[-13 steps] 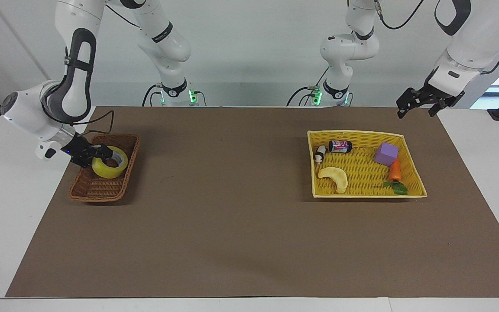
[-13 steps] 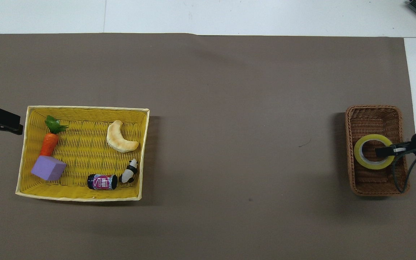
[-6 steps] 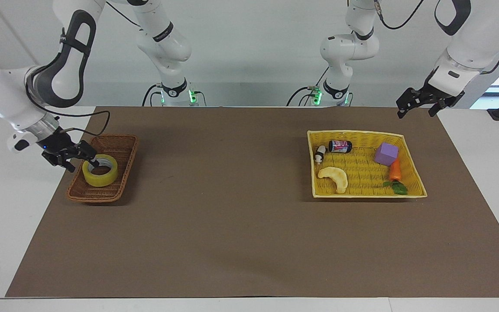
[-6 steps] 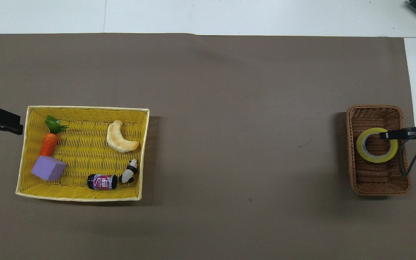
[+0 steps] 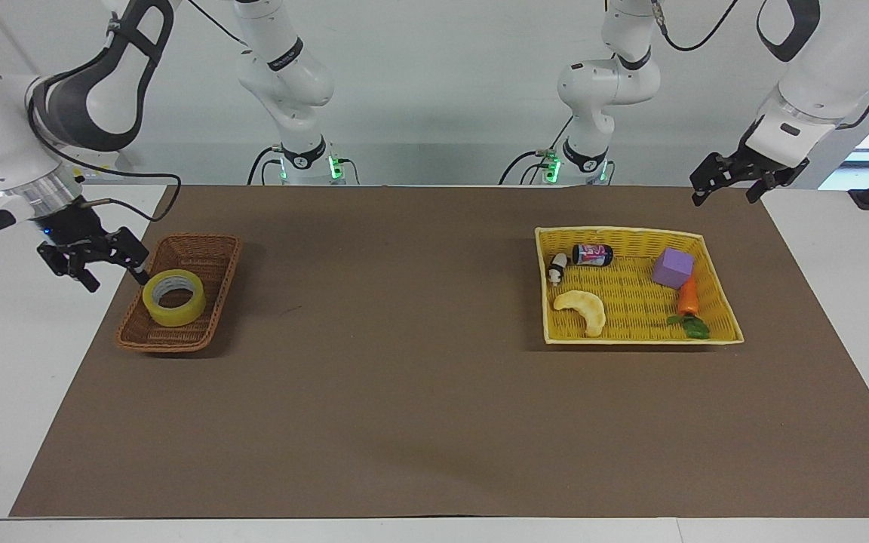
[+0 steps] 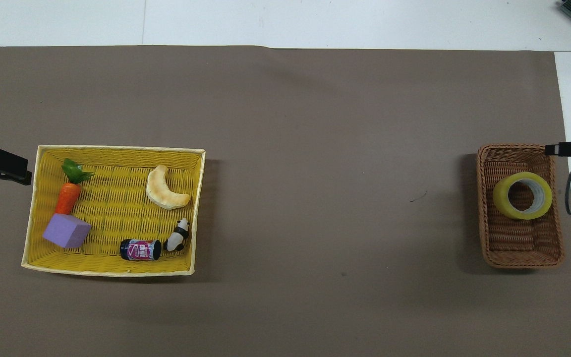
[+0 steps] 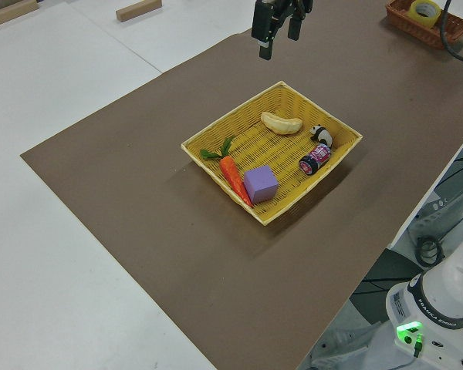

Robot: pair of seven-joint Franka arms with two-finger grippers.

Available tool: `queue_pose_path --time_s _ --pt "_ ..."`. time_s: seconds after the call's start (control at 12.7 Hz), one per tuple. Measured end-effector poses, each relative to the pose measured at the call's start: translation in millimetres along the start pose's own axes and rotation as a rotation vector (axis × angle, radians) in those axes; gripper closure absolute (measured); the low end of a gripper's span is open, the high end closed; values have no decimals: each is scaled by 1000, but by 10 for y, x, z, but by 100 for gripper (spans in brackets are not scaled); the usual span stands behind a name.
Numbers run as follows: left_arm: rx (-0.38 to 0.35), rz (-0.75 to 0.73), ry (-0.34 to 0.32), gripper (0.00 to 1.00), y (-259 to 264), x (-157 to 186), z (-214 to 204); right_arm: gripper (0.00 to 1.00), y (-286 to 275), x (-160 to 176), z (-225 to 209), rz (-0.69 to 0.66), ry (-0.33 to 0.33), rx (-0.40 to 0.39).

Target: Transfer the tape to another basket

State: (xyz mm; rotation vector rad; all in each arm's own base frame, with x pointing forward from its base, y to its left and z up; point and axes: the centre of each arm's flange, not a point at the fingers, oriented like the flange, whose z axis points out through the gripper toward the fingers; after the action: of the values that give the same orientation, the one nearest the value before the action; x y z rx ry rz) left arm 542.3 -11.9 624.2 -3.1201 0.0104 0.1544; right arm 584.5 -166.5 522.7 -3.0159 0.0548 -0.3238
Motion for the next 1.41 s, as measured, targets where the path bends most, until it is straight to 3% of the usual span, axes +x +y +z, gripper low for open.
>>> queue_pose_path --time_s 0.24,0.55,1.02,1.41 --pt "0 0 0 0 0 0 0 0 -979 -121 -403 92 -77 -91" --pt "0 0 0 0 0 0 0 0 -1678 -381 -590 145 -172 -116" --pt "0 0 0 0 0 0 0 0 -2278 -708 -1084 276 -143 -119" --pt "0 0 0 0 0 0 0 0 -2178 -522 -1105 284 -146 -118"
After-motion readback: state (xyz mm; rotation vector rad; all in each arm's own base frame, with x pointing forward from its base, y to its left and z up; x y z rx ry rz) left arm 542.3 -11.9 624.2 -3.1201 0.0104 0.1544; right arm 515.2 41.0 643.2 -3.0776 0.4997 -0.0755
